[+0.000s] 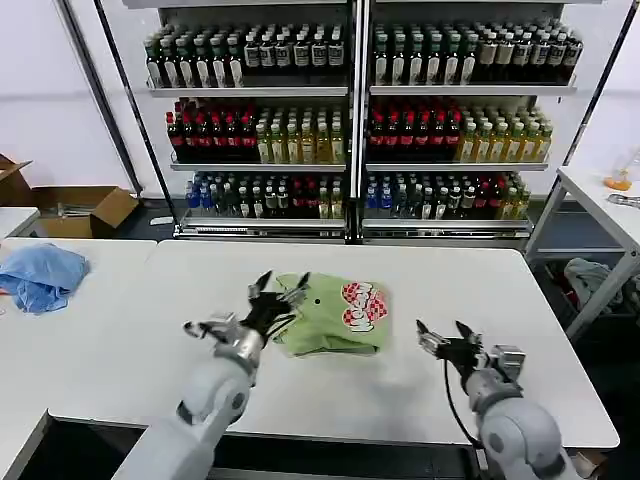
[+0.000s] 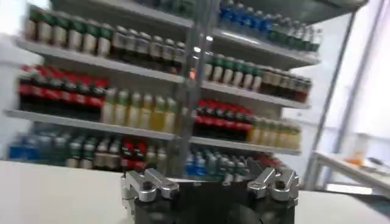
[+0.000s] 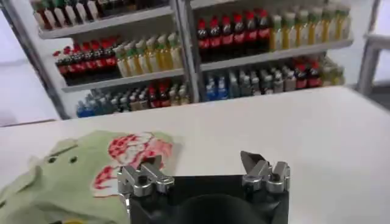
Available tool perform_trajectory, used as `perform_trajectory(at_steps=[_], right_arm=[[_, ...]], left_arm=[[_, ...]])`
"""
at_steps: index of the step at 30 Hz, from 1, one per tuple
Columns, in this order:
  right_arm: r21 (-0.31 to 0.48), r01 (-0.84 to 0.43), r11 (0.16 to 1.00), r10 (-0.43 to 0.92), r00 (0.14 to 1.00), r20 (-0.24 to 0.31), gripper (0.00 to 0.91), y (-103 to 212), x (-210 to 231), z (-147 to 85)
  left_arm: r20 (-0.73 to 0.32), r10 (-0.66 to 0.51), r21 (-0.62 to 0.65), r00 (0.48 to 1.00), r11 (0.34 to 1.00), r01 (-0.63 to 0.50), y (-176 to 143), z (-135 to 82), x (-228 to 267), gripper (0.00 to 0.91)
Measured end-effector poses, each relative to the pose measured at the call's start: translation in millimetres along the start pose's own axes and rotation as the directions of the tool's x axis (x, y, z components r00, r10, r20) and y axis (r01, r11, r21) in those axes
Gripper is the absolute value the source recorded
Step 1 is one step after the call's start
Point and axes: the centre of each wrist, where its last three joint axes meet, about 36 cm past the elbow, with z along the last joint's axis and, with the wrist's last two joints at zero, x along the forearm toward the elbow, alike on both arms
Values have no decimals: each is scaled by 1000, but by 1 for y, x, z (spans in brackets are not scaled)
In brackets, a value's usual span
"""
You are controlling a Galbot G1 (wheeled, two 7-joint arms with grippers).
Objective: Fold and organize the clothes.
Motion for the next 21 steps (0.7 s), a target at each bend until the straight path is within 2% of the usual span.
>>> perform_trajectory(at_steps=[8, 15, 18, 19, 20, 21], right_arm=[[-60, 31, 998, -33, 998, -44, 907, 30, -53, 3], [-93, 34, 995, -42, 995, -89, 907, 54, -97, 4], [-105, 38, 994, -49, 993, -105, 433, 62, -110, 5], [-110, 37, 993, -49, 993, -110, 141, 65, -115, 5], [-113, 35, 993, -48, 992, -116, 50, 67, -119, 6], [-115, 33, 993, -47, 992, -121, 0, 68, -122, 6]], left_arm=[[1, -110, -41, 994, 993, 110, 21, 18, 50, 907], [-11, -153, -67, 988, 986, 152, 28, 27, 77, 907], [-16, -162, -74, 987, 984, 160, 29, 30, 85, 907], [-18, -164, -77, 986, 984, 162, 29, 31, 87, 907], [-20, -167, -79, 986, 983, 165, 30, 31, 88, 907], [-20, -169, -81, 985, 983, 167, 31, 31, 89, 907]])
